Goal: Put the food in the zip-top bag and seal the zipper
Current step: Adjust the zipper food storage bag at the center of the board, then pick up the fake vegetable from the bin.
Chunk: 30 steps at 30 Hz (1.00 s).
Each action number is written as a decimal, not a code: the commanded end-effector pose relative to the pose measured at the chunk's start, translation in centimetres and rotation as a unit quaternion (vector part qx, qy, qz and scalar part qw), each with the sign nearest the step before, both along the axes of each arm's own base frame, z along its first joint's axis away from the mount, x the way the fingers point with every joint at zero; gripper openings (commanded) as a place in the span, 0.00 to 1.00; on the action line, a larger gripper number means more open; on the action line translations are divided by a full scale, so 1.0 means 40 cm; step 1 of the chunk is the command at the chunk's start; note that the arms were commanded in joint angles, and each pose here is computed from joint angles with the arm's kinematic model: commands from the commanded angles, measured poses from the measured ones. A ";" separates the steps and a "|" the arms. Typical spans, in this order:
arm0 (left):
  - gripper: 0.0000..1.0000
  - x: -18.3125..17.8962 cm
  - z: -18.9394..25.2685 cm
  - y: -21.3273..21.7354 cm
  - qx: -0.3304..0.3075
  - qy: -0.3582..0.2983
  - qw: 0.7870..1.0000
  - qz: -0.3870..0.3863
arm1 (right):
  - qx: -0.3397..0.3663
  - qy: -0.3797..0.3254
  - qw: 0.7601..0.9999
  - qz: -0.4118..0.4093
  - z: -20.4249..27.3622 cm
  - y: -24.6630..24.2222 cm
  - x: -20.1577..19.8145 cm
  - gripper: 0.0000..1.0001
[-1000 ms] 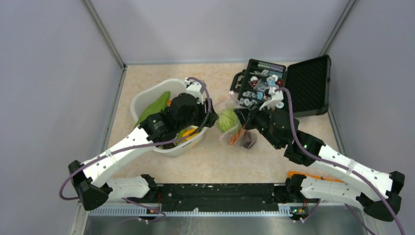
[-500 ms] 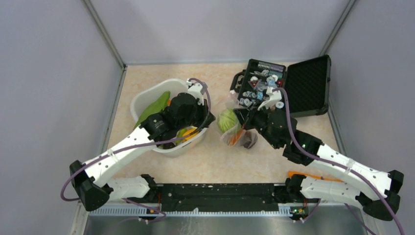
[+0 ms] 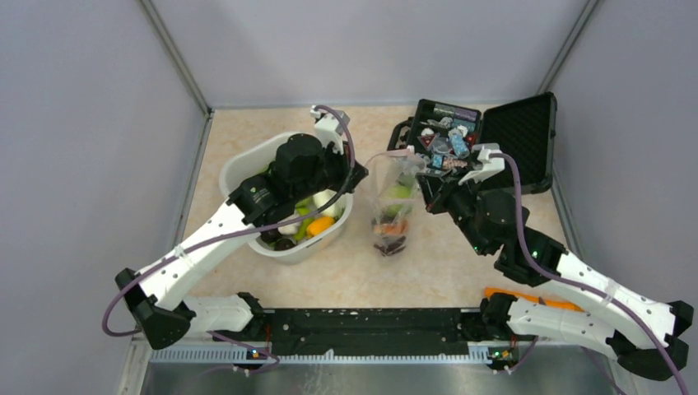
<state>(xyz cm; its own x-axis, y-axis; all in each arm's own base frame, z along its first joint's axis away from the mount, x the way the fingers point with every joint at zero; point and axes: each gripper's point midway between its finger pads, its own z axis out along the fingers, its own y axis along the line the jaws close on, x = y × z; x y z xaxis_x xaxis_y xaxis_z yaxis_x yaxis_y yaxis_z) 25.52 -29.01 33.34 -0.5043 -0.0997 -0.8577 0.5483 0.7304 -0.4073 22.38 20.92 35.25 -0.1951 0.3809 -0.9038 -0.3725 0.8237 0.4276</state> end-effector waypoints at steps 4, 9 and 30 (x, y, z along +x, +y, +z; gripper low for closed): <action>0.00 0.025 0.054 -0.081 -0.037 -0.013 0.998 -0.051 | 0.031 -0.040 0.997 -0.064 0.114 -0.113 -0.006 0.00; 0.00 0.022 0.046 -0.116 -0.044 -0.005 0.996 -0.080 | 0.055 -0.044 0.995 -0.067 0.129 -0.155 -0.031 0.00; 0.99 0.036 -0.104 0.233 0.011 0.016 0.991 0.136 | -0.011 0.030 0.999 0.027 -0.061 0.116 0.045 0.00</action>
